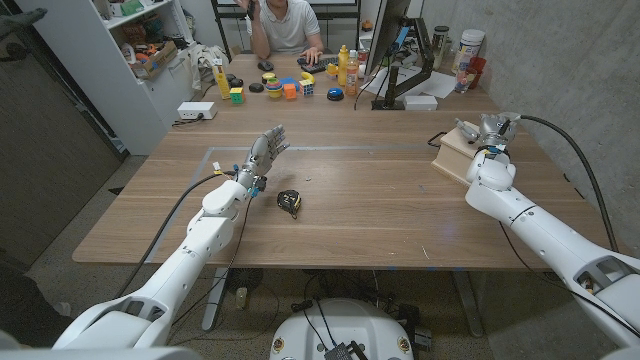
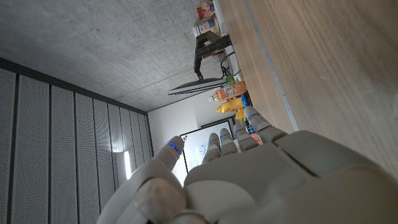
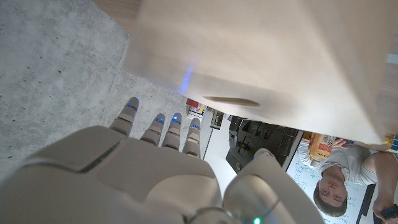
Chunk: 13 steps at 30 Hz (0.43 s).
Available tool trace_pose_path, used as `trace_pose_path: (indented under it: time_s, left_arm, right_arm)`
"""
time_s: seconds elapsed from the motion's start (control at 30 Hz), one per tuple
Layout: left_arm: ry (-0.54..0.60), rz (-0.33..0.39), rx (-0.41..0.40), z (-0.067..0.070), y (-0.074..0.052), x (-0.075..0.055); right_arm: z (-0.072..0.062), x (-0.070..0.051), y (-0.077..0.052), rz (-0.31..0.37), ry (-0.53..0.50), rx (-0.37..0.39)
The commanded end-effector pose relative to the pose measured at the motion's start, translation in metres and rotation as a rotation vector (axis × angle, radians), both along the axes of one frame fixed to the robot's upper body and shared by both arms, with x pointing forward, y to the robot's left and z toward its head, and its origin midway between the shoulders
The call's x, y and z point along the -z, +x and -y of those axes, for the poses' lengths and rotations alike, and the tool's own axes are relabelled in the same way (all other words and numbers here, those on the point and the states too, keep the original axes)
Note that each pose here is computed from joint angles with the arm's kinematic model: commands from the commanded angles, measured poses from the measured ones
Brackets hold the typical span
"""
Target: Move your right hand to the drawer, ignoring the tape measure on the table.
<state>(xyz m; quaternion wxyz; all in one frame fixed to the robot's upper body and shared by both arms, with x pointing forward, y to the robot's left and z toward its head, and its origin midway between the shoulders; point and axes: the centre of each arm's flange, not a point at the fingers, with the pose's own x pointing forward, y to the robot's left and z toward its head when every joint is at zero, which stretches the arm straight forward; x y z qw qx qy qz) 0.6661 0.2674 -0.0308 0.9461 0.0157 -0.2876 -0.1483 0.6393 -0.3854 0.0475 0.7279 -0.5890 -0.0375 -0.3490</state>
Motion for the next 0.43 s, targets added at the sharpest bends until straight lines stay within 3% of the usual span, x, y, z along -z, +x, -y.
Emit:
trace_pose_path:
  time_s: [0.03, 0.43]
  left_arm:
    - [-0.004, 0.000, -0.003, -0.0034, 0.0011, -0.0001]
    - [-0.004, 0.000, 0.002, -0.0043, 0.0048, -0.0017]
  right_arm:
    - [-0.0026, -0.0002, 0.0027, -0.002, 0.002, -0.008]
    - [-0.0026, -0.0006, 0.0053, -0.004, 0.006, -0.007]
